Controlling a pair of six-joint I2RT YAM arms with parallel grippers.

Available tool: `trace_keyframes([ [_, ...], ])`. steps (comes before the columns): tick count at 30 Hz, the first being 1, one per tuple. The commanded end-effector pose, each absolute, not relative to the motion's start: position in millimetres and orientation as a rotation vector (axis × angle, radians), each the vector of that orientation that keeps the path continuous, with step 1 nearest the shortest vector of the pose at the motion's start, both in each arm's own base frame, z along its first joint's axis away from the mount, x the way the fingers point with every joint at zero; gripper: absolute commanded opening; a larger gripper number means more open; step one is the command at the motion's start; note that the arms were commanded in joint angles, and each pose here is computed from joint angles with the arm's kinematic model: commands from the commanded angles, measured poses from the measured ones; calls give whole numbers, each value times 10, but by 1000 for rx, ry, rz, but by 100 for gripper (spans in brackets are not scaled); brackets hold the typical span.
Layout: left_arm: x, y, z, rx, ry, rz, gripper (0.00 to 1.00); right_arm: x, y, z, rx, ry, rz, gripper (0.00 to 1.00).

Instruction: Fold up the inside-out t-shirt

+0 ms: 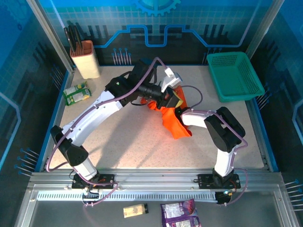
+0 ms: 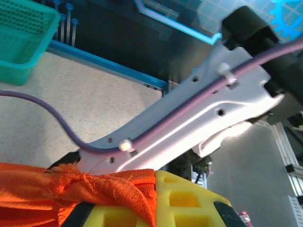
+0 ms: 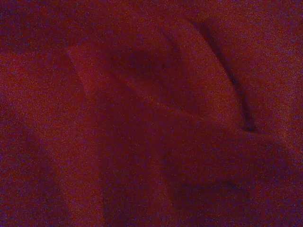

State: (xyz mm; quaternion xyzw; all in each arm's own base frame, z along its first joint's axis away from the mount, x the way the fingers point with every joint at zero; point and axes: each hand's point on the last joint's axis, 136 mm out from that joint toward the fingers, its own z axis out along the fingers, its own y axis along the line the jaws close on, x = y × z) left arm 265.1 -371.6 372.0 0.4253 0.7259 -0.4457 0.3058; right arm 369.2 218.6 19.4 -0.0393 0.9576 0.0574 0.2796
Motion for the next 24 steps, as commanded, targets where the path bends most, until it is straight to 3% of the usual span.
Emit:
trace_keyframes([
  [1, 3070, -3408, 3749, 874, 1988, -1102, 0, 3312, 2151, 113, -168, 2690, 201, 7],
  [3, 3317, -3226, 3679, 726, 2022, -1110, 0, 3242, 2205, 297, -205, 2672, 242, 0],
  [14, 4239, -2250, 2743, 145, 2196, -1061, 0, 2868, 2381, 1524, -425, 2469, 455, 0],
  [24, 4378, -1571, 1565, -220, 2327, -1048, 0, 2698, 2471, 2739, -510, 2162, 694, 0],
])
